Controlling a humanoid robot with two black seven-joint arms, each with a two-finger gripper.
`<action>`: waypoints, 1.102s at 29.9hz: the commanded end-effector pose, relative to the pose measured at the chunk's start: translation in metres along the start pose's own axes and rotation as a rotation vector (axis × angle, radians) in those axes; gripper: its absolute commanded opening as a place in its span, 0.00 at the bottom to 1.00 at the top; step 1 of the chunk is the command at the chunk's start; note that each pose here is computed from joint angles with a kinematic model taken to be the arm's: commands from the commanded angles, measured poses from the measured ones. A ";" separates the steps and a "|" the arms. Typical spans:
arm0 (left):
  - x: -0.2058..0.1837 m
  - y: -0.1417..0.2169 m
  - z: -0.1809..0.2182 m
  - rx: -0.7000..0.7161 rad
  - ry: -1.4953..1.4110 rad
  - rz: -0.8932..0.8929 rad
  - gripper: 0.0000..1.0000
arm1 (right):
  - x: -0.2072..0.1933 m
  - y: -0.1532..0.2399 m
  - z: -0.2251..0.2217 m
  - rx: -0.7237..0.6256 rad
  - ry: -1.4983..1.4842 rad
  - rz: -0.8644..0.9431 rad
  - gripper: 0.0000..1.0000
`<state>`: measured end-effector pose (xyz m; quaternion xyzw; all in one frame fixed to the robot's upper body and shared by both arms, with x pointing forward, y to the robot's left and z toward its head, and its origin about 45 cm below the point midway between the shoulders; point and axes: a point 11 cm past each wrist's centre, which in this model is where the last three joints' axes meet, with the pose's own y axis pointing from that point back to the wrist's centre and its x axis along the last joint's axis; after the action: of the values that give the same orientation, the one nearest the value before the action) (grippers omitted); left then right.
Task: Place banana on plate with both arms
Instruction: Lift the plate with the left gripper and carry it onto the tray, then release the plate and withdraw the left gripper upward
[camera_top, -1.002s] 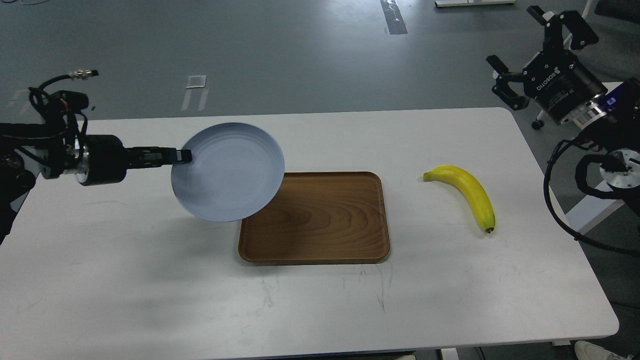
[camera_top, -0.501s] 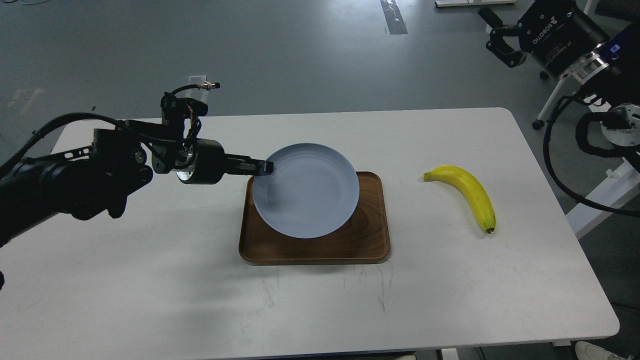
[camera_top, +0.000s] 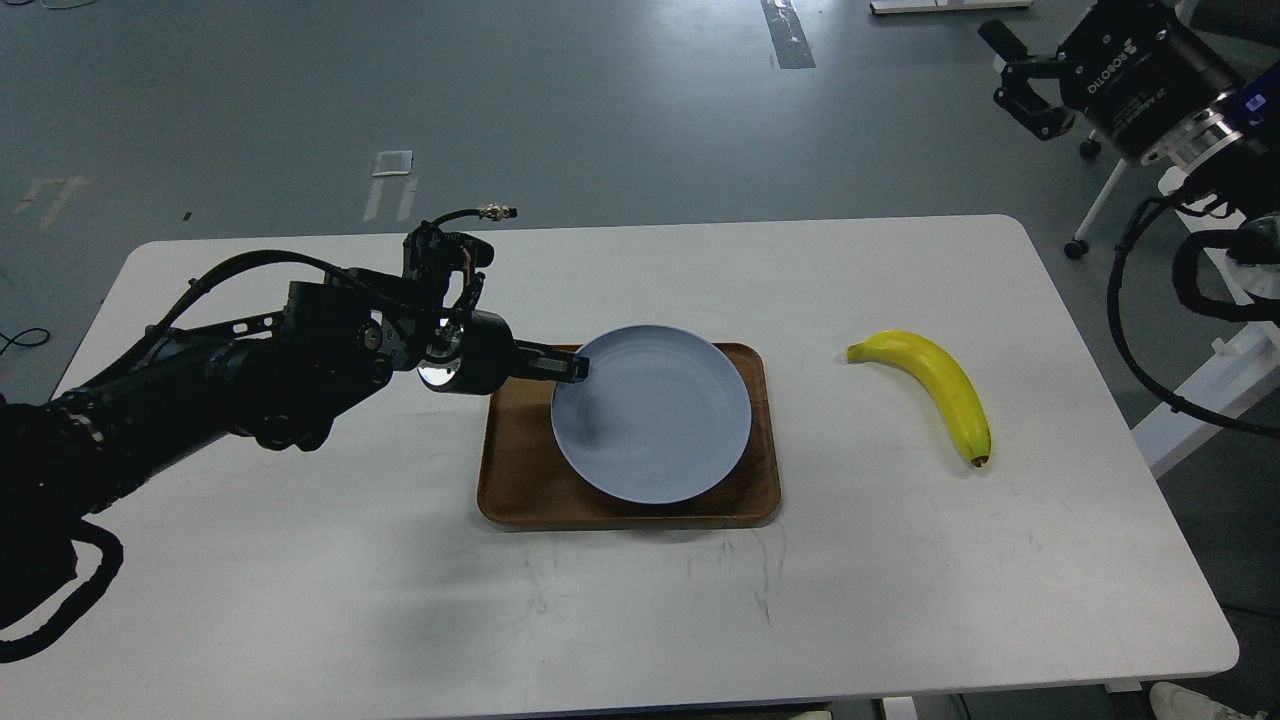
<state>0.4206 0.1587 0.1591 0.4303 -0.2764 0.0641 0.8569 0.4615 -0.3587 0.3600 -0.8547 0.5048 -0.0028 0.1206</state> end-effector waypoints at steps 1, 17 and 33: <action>-0.004 -0.002 -0.005 0.016 0.004 -0.010 0.00 | 0.000 0.001 0.001 -0.002 -0.001 0.002 1.00; -0.003 0.002 -0.023 0.064 0.032 0.003 0.00 | 0.003 0.006 0.006 -0.013 -0.004 0.010 1.00; -0.011 0.000 -0.027 0.065 0.051 -0.002 0.55 | 0.003 0.006 0.006 -0.013 -0.003 0.011 1.00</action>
<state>0.4218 0.1808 0.1392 0.4574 -0.2504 0.0813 0.8494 0.4587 -0.3628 0.3525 -0.8529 0.5089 0.0027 0.1161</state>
